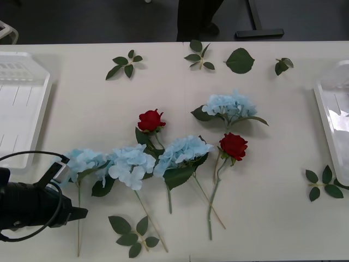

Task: Place the red flowers into the right box and the blue flowers into the left box. If a person shows an open palm, hand one flower to the person first, then continue sorting.

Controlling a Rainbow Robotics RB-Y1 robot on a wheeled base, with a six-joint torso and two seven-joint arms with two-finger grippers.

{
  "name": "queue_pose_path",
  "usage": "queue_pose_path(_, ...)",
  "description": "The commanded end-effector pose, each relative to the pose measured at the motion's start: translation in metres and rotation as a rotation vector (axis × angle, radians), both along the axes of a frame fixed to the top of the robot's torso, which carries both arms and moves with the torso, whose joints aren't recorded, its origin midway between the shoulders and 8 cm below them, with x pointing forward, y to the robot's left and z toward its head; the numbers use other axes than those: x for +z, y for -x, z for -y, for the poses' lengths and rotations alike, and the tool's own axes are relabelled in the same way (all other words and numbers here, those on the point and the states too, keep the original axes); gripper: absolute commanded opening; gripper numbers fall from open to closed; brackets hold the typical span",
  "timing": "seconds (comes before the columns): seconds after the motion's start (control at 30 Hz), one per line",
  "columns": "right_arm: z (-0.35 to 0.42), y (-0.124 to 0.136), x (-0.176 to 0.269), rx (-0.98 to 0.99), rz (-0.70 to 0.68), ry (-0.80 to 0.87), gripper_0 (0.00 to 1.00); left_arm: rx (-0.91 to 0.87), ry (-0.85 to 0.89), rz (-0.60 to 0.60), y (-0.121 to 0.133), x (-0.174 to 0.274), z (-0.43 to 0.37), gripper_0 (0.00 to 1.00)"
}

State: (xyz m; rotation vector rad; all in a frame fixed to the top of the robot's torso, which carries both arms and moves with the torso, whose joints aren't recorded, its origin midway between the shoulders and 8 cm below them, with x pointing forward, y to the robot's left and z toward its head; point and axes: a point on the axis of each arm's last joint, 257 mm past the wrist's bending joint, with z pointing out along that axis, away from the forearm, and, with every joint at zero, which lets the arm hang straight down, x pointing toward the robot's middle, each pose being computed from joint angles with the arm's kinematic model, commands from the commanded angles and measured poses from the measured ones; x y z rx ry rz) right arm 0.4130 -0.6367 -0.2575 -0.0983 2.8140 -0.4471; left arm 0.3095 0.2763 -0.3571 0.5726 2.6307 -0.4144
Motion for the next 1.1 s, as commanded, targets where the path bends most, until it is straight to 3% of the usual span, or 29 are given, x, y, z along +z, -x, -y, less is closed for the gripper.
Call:
queue_pose_path(0.03,-0.017,-0.009,0.006,0.066,0.026,-0.064,1.00,0.040,0.000,0.017,-0.020,-0.003,0.000,1.00)
queue_pose_path(0.43,-0.188,-0.032,0.027,0.126,0.039,-0.367,1.00,0.013,-0.054,0.025,-0.022,-0.026,0.010,1.00)
queue_pose_path(0.53,-0.237,-0.032,0.027,0.098,0.052,-0.404,1.00,0.023,-0.049,0.033,-0.024,-0.030,0.014,0.94)
queue_pose_path(0.63,-0.286,-0.024,0.024,0.037,0.058,-0.452,1.00,0.028,-0.042,0.031,-0.024,-0.030,0.017,0.74)
queue_pose_path(0.67,-0.303,-0.020,0.023,0.016,0.062,-0.462,1.00,0.029,-0.042,0.030,-0.024,-0.031,0.017,0.55)
queue_pose_path(0.73,-0.321,-0.014,0.022,0.001,0.071,-0.461,1.00,0.031,-0.040,0.028,-0.023,-0.031,0.018,0.34)
queue_pose_path(0.77,-0.336,-0.008,0.021,-0.021,0.081,-0.458,1.00,0.034,-0.040,0.028,-0.023,-0.031,0.018,0.16)
queue_pose_path(0.83,-0.350,-0.001,0.018,-0.034,0.099,-0.439,1.00,0.038,-0.037,0.028,-0.024,-0.032,0.019,0.04)
queue_pose_path(1.1,-0.405,0.009,-0.014,-0.081,0.185,-0.422,1.00,0.044,-0.037,0.033,-0.026,-0.032,0.020,0.00)
